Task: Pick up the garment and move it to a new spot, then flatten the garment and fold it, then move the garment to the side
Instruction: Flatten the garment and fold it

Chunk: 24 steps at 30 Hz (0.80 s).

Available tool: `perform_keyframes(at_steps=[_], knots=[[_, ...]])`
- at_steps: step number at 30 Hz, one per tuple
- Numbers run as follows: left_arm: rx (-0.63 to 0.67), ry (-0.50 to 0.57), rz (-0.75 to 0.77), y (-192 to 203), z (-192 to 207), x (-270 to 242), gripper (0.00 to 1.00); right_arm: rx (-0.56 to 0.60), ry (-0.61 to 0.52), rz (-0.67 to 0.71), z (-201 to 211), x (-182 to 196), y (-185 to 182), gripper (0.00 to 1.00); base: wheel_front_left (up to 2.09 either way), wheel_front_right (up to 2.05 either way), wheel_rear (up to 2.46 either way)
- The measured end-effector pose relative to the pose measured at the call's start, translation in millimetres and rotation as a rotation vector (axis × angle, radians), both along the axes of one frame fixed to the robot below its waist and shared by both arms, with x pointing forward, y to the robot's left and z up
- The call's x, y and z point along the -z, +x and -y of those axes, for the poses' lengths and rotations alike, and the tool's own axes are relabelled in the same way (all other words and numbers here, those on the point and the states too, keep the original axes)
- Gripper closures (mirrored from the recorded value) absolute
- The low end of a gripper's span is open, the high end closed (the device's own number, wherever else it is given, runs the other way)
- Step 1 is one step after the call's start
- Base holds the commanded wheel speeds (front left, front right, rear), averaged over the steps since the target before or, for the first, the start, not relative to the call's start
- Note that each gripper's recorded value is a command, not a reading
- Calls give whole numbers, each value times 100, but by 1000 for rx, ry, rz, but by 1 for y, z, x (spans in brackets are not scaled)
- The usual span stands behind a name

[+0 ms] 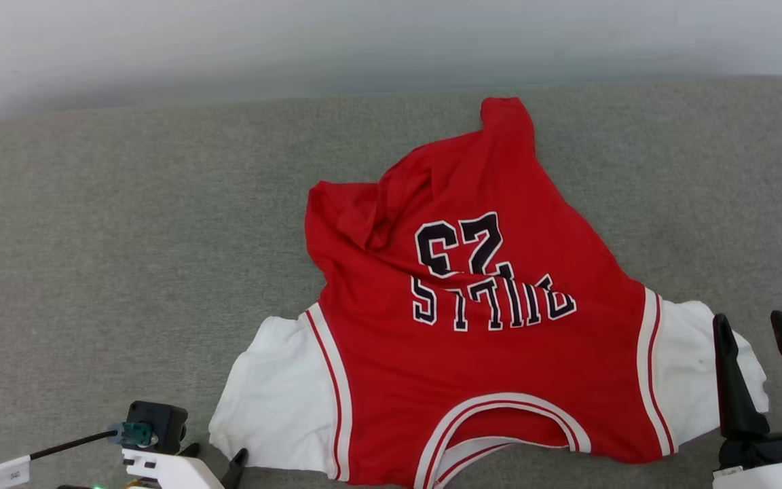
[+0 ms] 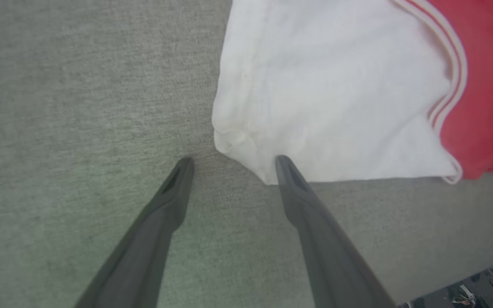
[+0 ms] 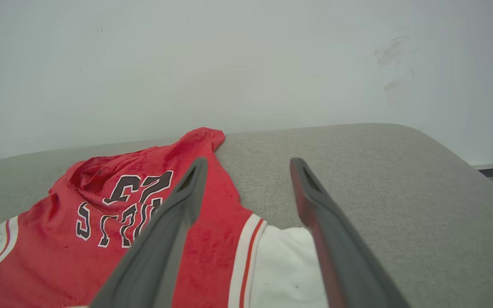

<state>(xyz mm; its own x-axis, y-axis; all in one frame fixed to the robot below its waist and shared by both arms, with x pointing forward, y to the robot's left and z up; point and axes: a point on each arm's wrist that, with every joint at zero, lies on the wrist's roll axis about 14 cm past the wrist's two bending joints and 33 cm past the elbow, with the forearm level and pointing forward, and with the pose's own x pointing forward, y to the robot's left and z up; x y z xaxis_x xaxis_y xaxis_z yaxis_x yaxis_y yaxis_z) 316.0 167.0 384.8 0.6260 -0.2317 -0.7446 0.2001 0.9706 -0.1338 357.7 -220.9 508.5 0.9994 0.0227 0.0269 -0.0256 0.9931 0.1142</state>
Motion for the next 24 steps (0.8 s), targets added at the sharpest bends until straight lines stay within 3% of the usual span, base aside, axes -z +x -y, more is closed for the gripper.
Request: perform_keyframes(at_steps=[6, 7, 8, 16, 24], knots=[[1, 2, -54, 5, 1, 19, 0, 12, 3, -26, 4, 10, 2, 0, 0, 0, 0], [3, -5, -66, 5, 3, 21, 64, 14, 3, -33, 5, 12, 1, 0, 0, 0, 0], [10, -8, -74, 5, 5, 22, 100, 16, 1, -40, 5, 15, 1, 0, 0, 0, 0], [-6, -11, 44, 18, 0, -1, 100, 6, -26, -152, 11, 32, -1, 0, 0, 0, 0], [-73, 1, 260, 35, -20, -62, 100, 8, -33, -530, 20, 82, -37, 0, 0, 0, 0]])
